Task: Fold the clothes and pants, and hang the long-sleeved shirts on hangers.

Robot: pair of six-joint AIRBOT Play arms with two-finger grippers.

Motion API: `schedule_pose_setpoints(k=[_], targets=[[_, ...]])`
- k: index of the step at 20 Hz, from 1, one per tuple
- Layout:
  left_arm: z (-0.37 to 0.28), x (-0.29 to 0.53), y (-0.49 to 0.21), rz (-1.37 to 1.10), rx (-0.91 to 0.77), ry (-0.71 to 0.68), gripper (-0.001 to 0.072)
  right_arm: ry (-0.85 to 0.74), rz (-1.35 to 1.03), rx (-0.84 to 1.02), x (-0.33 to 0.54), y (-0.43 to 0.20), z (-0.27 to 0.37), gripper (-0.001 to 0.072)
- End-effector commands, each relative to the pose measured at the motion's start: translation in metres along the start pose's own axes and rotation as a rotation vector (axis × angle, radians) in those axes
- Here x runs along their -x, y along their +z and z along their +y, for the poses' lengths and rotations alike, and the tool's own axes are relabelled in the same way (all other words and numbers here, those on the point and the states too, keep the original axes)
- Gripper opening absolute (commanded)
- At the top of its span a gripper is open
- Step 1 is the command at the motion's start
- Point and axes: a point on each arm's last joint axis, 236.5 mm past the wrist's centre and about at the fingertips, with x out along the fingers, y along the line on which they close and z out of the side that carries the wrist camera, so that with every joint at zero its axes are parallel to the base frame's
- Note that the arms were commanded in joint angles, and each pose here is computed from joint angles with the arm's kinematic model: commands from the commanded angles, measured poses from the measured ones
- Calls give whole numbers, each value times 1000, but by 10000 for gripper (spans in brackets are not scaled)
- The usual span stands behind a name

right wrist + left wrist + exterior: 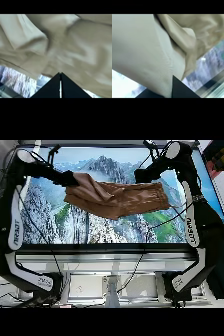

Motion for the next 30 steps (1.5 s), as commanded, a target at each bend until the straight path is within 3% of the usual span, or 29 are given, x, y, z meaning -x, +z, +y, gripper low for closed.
schedule_pose_setpoints(k=[1, 6, 14, 18, 21, 24, 28, 30], targets=[[0, 59, -16, -13, -18, 168, 15, 18, 23, 53, -8, -8, 24, 42], [-18, 81, -13, -73, 27, 172, 16, 37, -74, 23, -55, 8, 64, 42], [-40, 73, -3, -109, 33, 116, 17, 126, -171, -243, -193, 12, 140, 39], [-64, 63, 22, -201, -15, 83, 17, 289, -91, -442, -241, -11, 183, 39], [-79, 41, 35, -227, -45, 65, 18, 326, -87, -464, -245, -12, 195, 39], [-84, 4, 33, -172, -53, 45, 18, 280, -33, -324, -233, -23, 176, 41], [-88, -51, 21, -75, -51, 13, 18, -15, 61, -190, -188, -35, 66, 41], [-112, -74, 25, -81, -37, -67, 18, -126, 36, -191, -148, -24, 14, 41]])
